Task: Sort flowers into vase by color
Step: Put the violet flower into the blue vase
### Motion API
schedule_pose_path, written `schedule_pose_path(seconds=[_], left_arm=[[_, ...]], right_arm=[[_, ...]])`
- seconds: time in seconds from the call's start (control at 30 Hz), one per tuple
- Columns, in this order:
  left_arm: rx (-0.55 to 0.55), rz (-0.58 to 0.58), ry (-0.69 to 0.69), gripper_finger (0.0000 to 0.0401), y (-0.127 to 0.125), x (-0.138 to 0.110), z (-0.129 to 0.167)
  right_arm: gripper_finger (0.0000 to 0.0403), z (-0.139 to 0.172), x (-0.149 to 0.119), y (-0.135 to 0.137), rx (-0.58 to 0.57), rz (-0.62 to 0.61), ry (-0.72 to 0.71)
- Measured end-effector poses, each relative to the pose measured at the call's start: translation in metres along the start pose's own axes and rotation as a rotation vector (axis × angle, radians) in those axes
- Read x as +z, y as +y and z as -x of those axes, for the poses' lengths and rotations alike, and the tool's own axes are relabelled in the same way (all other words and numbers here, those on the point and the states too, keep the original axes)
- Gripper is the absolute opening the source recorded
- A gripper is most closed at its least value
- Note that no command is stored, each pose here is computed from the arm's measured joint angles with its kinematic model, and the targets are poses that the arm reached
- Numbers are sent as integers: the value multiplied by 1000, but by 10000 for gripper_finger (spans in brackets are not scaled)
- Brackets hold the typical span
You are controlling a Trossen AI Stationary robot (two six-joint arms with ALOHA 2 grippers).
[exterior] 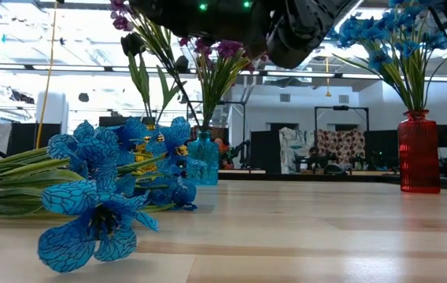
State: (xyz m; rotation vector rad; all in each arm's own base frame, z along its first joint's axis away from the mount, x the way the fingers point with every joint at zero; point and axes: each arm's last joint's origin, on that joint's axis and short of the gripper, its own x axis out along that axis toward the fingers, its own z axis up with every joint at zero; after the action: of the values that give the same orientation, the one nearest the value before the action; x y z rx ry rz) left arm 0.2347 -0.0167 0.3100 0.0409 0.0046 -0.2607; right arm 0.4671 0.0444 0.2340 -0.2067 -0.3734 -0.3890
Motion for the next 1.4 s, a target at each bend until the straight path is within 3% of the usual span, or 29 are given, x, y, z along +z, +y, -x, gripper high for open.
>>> schedule_pose_path(seconds=[0.77, 1.4], left_arm=[[-4, 11, -22, 235, 0, 2, 0], [-40, 66, -76, 235, -2, 11, 8]], right_arm=[[18, 0, 0, 0, 1, -2, -3], [27, 1, -10, -1, -114, 50, 138]])
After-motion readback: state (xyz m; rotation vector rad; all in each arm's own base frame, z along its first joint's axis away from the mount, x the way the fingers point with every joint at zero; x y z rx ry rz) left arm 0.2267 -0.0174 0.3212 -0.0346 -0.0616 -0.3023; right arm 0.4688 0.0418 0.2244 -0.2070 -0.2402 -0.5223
